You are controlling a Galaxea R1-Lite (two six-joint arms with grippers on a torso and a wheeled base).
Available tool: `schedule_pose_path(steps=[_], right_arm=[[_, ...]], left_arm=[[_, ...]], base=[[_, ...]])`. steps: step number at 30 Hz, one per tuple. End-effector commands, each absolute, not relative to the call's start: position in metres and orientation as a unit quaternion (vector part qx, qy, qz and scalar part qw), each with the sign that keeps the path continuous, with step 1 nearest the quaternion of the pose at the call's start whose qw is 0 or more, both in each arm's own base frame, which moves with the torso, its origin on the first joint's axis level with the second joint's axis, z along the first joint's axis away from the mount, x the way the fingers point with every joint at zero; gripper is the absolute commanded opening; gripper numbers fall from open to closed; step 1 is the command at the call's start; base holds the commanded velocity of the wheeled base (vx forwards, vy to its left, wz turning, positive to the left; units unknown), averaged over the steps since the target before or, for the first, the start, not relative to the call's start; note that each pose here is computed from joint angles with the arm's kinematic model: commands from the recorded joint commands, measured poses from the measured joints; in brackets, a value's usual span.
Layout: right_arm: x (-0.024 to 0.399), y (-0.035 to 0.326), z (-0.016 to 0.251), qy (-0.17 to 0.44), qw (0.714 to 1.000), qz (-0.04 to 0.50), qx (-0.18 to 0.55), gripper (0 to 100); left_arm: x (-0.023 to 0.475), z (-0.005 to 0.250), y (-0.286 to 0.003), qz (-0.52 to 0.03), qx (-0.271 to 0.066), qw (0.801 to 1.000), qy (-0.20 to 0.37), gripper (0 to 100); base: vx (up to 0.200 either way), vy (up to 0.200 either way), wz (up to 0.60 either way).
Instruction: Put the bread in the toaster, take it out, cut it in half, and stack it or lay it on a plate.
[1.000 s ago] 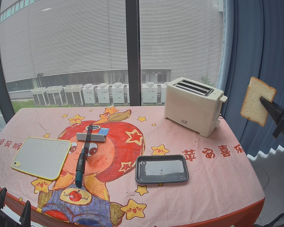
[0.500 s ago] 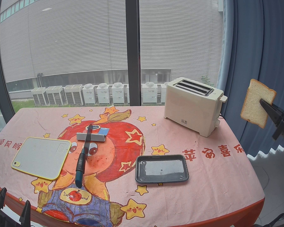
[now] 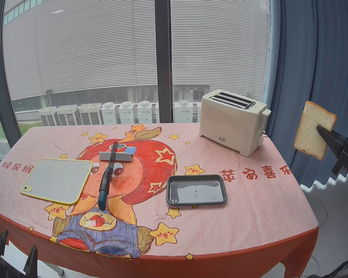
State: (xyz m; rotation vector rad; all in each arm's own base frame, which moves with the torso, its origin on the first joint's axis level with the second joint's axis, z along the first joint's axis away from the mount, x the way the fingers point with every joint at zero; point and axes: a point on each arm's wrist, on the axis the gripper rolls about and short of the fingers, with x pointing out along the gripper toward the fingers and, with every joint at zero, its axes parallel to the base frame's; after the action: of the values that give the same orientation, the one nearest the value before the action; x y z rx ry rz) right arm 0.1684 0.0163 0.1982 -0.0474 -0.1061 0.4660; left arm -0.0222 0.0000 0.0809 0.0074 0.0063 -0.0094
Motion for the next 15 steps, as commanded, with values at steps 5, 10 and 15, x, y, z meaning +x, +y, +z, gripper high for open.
schedule_pose_path(steps=[5,10,15], right_arm=[[0.1692,0.0164,0.1968,-0.049,0.971,0.232,-0.023,0],[0.1692,0.0166,0.1968,-0.049,0.971,0.232,-0.023,0],[0.1692,0.0164,0.1968,-0.049,0.971,0.232,-0.023,0]], left_arm=[[-0.0210,0.0764,0.0000,-0.005,0.003,1.000,0.011,100],[-0.0210,0.0764,0.0000,-0.005,0.003,1.000,0.011,100],[-0.0210,0.0764,0.0000,-0.005,0.004,1.000,0.011,100]], base=[[0.000,0.000,0.00],[0.000,0.000,0.00],[0.000,0.040,0.00]])
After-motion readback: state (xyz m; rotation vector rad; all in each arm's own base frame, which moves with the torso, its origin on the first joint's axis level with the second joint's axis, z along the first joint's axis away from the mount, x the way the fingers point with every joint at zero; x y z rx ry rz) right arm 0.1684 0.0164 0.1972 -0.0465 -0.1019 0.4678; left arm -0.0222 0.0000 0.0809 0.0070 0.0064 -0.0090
